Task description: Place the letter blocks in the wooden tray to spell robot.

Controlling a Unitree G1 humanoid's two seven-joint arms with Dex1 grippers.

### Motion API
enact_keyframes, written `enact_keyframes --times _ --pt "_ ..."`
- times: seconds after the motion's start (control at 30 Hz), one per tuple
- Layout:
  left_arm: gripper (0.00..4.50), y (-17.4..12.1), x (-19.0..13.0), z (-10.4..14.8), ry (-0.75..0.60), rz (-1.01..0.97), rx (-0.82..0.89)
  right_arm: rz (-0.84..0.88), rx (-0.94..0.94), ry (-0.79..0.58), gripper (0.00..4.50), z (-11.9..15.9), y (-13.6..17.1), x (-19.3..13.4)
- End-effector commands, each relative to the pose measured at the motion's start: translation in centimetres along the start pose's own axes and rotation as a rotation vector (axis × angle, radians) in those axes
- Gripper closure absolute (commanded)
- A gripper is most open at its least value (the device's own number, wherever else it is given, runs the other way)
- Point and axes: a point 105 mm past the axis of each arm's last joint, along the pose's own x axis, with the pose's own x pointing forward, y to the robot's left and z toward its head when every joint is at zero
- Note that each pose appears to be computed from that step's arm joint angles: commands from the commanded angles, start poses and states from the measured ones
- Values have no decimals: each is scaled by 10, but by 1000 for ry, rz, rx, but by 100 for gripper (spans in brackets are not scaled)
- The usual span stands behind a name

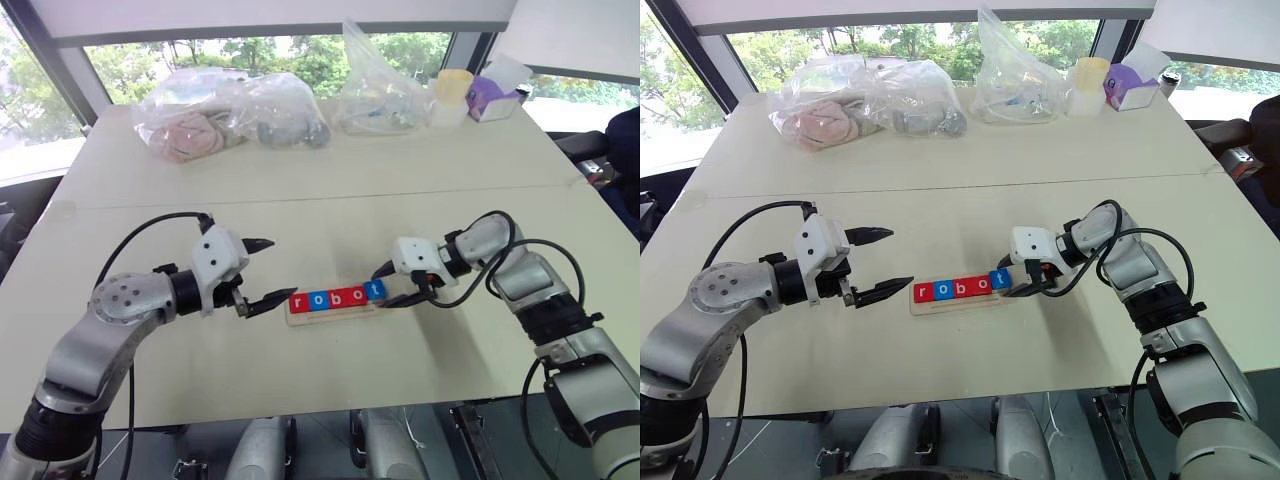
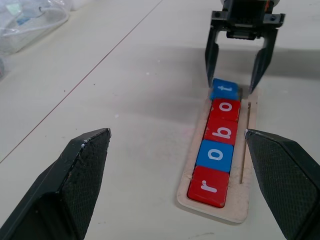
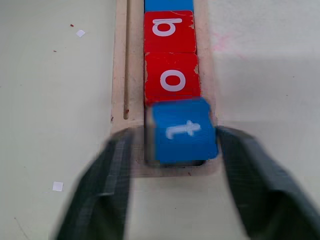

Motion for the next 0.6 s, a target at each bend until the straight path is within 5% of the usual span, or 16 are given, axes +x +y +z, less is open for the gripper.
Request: enact_keyframes --times 0.03,0.27,0.6 --pt "0 -1 -1 12 -37 1 32 -23 -44 -4 1 10 -6 -9" --pt "0 -1 -1 11 -39 2 31 -182 -48 -98 1 32 -35 -22" --pt "0 -1 0 12 -41 -3 34 -379 -95 -42 1 10 -59 -16"
